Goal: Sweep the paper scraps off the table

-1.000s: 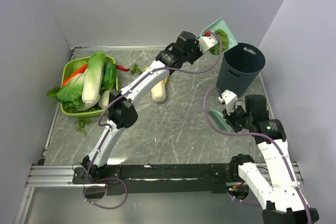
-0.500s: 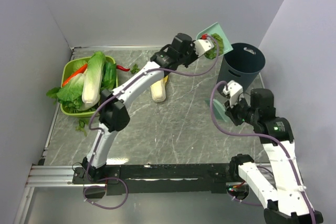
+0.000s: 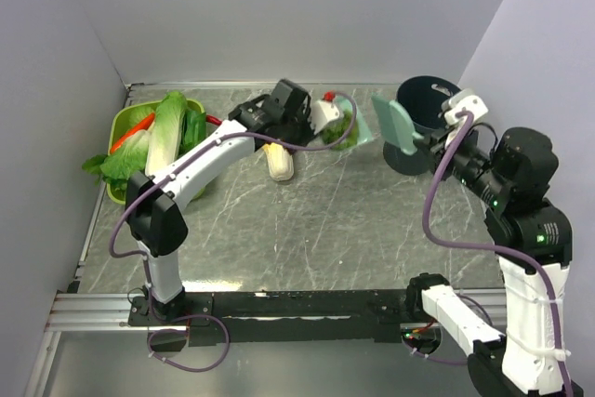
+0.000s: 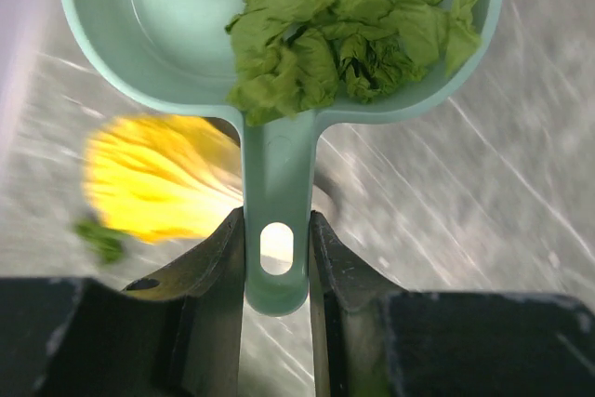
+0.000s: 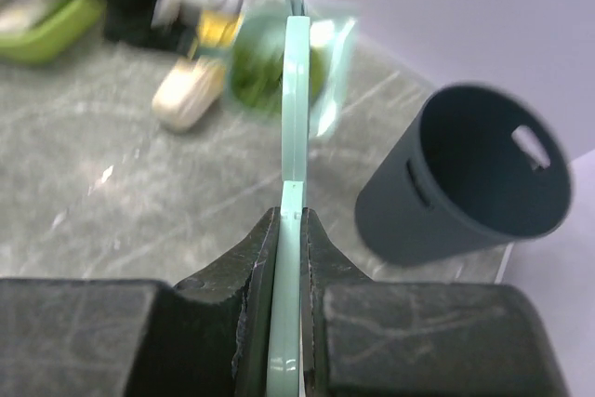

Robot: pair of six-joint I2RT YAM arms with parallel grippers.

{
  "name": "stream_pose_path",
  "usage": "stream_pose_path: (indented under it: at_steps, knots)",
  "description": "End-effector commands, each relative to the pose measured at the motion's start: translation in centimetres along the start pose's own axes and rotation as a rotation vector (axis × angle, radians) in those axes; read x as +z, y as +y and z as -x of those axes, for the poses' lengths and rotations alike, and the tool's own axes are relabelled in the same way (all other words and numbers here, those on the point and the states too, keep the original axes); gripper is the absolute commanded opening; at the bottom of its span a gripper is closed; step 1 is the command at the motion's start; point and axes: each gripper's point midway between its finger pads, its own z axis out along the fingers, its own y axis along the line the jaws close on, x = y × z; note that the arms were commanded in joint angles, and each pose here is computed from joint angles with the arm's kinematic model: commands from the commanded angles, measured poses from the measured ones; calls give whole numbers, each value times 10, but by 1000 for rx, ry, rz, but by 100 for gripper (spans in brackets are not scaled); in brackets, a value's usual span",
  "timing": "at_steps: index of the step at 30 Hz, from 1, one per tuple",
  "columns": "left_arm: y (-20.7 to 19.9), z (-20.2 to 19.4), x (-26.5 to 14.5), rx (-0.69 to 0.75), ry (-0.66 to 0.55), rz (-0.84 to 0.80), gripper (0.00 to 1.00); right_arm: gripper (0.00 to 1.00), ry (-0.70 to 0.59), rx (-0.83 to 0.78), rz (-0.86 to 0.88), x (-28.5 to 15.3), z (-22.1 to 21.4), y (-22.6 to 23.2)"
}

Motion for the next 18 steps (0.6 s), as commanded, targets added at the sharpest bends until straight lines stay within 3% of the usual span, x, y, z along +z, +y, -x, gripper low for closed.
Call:
stream_pose_path:
  at_steps: [1,9,12,18]
  knots:
    - [-39,-28,-7,-49,52,-146,1,0,-111,34,-161,8,43,-38]
    - [-76,-74,4,-72,114,-250,1,0,-99,-28,-479,37,49,-122]
    - [-83,-82,3,-79,113,-256,1,0,-40,-60,-542,52,23,-146]
    - [-89,-87,-3,-105,95,-259,1,0,29,95,-615,71,-24,-192]
